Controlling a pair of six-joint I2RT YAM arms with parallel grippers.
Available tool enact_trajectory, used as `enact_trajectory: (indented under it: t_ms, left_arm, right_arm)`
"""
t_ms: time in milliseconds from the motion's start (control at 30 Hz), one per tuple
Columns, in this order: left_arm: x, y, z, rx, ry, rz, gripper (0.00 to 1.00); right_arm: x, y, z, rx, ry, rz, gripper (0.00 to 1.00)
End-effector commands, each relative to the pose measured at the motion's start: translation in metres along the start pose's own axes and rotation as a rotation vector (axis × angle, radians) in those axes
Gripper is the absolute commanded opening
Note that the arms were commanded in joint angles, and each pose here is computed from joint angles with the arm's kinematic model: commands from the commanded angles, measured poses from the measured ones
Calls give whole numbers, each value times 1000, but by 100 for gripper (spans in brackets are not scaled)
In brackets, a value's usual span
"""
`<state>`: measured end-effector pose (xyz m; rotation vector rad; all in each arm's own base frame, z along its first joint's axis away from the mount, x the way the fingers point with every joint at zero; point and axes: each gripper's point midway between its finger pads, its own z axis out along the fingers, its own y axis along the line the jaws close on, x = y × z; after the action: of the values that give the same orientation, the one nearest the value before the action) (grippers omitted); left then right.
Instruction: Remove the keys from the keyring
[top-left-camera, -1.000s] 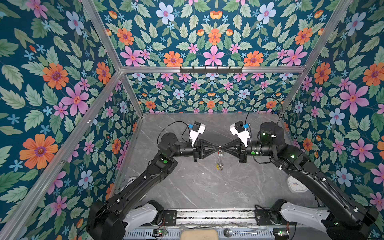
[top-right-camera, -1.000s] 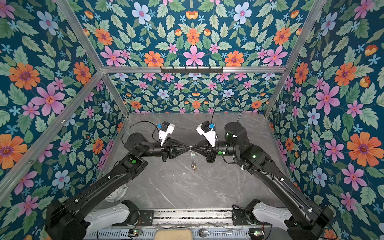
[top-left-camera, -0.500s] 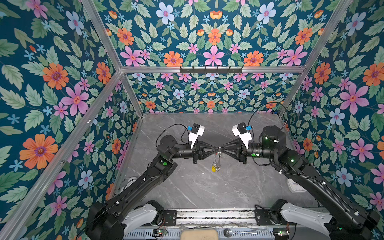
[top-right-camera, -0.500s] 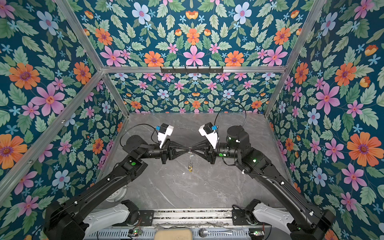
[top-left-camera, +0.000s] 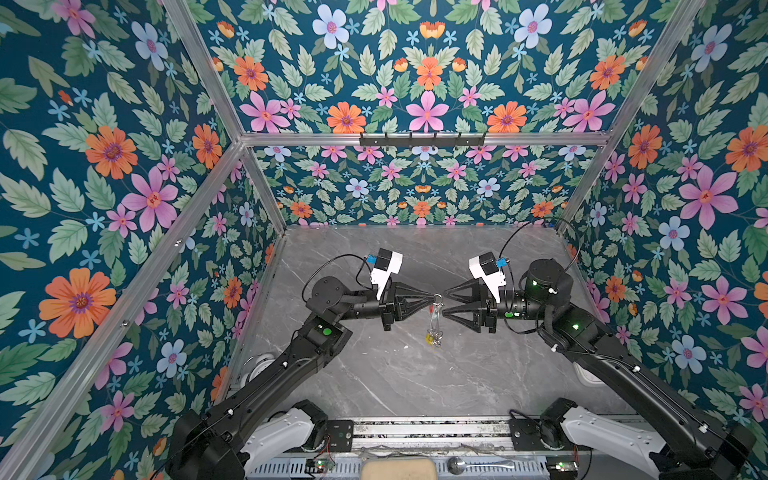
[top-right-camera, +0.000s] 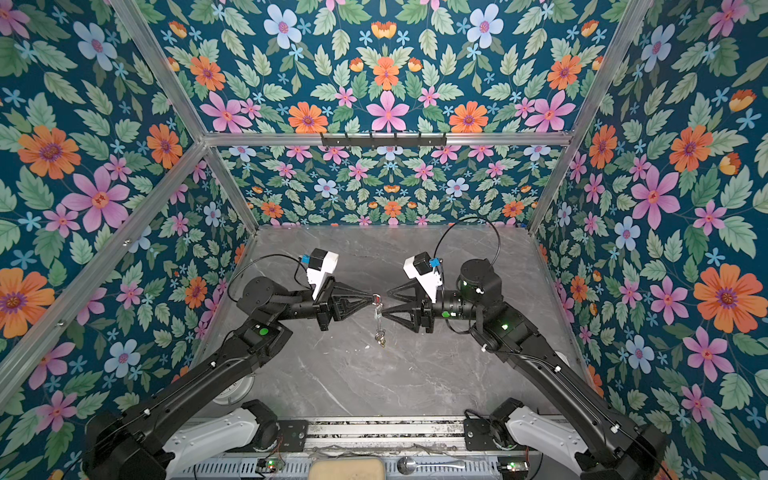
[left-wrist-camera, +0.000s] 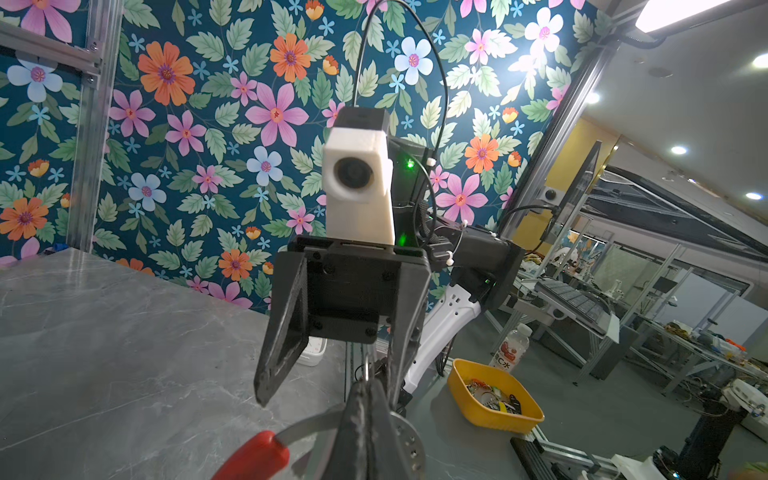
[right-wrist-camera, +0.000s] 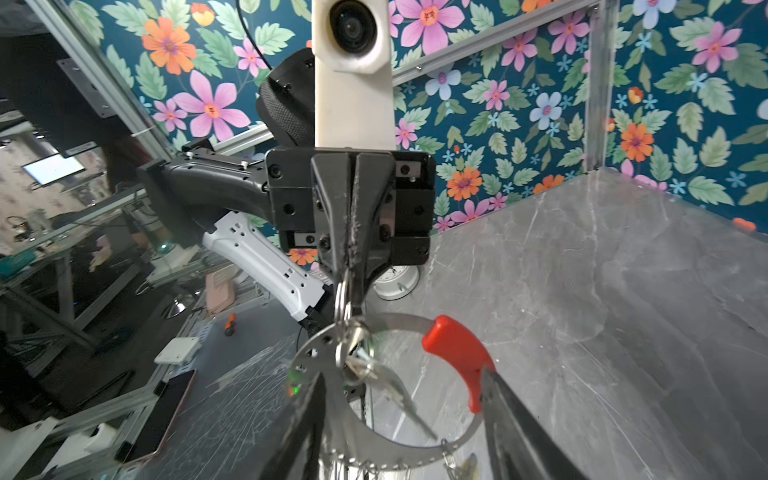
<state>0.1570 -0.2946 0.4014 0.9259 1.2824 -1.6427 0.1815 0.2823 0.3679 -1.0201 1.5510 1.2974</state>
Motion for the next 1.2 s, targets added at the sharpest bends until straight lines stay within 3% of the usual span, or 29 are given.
enact_trajectory:
  t_ms: [0, 133, 500, 867, 1167]
  left_arm:
    - [-10, -12, -1, 41, -32, 52, 0]
    - [-11, -11, -1, 37, -37, 49, 0]
    - [-17, -1, -3, -24, -94, 60, 0]
    - [-36, -9, -18, -19, -290, 149, 0]
    - [-39, -20, -22, 65, -356, 144, 0]
  right_arm:
    - [-3, 11, 2, -82, -3, -10, 60]
    - [-3, 13, 5, -114, -1, -1, 54]
    - [-3, 14, 8, -145, -5, 24, 1]
    - [6, 8, 18, -128, 19, 68, 0]
    - [20, -6, 32, -76, 56, 119, 0]
